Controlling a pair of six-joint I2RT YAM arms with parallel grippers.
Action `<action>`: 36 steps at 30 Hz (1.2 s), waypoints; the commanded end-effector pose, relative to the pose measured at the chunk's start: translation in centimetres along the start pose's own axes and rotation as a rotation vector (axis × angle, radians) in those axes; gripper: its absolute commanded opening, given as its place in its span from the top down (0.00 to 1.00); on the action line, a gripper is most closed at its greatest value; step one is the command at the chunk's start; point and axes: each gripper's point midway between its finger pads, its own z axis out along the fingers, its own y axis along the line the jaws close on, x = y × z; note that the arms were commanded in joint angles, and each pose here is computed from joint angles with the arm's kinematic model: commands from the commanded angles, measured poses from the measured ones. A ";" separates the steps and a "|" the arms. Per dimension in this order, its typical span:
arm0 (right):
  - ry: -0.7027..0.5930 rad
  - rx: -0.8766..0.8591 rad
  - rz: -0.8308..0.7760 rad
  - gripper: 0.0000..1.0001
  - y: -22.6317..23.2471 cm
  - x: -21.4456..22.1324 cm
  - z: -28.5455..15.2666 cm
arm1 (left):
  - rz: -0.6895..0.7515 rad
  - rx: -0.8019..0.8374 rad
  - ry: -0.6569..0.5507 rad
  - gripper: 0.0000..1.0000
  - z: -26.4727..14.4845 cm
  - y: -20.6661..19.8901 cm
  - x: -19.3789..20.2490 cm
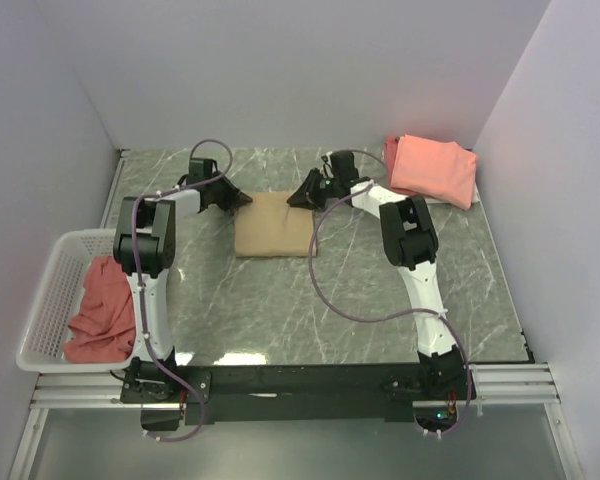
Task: Fold and stack the t-shirts
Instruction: Fold the tshirt
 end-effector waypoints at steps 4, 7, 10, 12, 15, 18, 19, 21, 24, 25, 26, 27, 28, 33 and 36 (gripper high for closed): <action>-0.077 -0.165 0.119 0.72 1.4 -5.6 -2.3 | -0.053 0.053 -0.050 1.00 0.3 0.2 -4.0; -0.072 -0.187 0.172 0.72 0.3 -6.0 -2.8 | -0.067 0.075 -0.043 1.00 0.3 0.3 -4.1; -0.079 -0.225 0.201 0.71 0.3 -6.4 -3.7 | -0.059 0.105 -0.043 0.99 -0.2 -0.3 -4.7; -0.092 -0.231 0.162 0.71 1.2 -6.8 -4.5 | -0.038 0.143 -0.044 0.99 -0.7 -1.7 -5.3; -0.115 -0.193 0.099 0.68 2.3 -7.3 -5.6 | 0.005 0.210 -0.040 0.91 -2.0 -4.2 -6.0; -0.130 -0.139 0.066 0.57 2.5 -7.3 -6.9 | 0.054 0.230 -0.064 0.71 -3.5 -6.3 -6.9; -0.134 -0.117 0.058 0.55 2.3 -7.2 -7.0 | 0.061 0.224 -0.076 0.66 -4.0 -6.8 -7.1; -0.149 -0.038 0.029 0.51 1.5 -7.1 -7.7 | 0.075 0.218 -0.102 0.61 -5.2 -8.0 -7.5; -0.164 0.046 -0.008 0.48 0.8 -6.4 -8.1 | 0.091 0.088 -0.100 0.61 -5.9 -7.4 -6.3; -0.169 0.061 -0.026 0.46 0.8 -6.1 -8.4 | 0.099 0.044 -0.125 0.62 -6.1 -7.5 -5.6; -0.178 0.075 -0.037 0.46 0.7 -6.0 -8.5 | 0.097 0.012 -0.114 0.62 -6.1 -7.1 -4.6; -0.188 0.108 -0.046 0.43 0.5 -5.7 -8.3 | 0.102 -0.009 -0.105 0.65 -6.2 -6.9 -3.7; -0.191 0.133 -0.055 0.41 0.2 -5.4 -8.2 | 0.104 -0.041 -0.102 0.66 -6.2 -6.4 -2.7; -0.189 0.228 -0.132 0.40 -0.1 -3.8 -7.5 | 0.199 -0.140 -0.083 0.68 -6.0 -6.4 3.8; -0.173 0.246 -0.162 0.40 0.3 -2.8 -6.4 | 0.221 -0.185 -0.056 0.70 -5.6 -5.8 6.8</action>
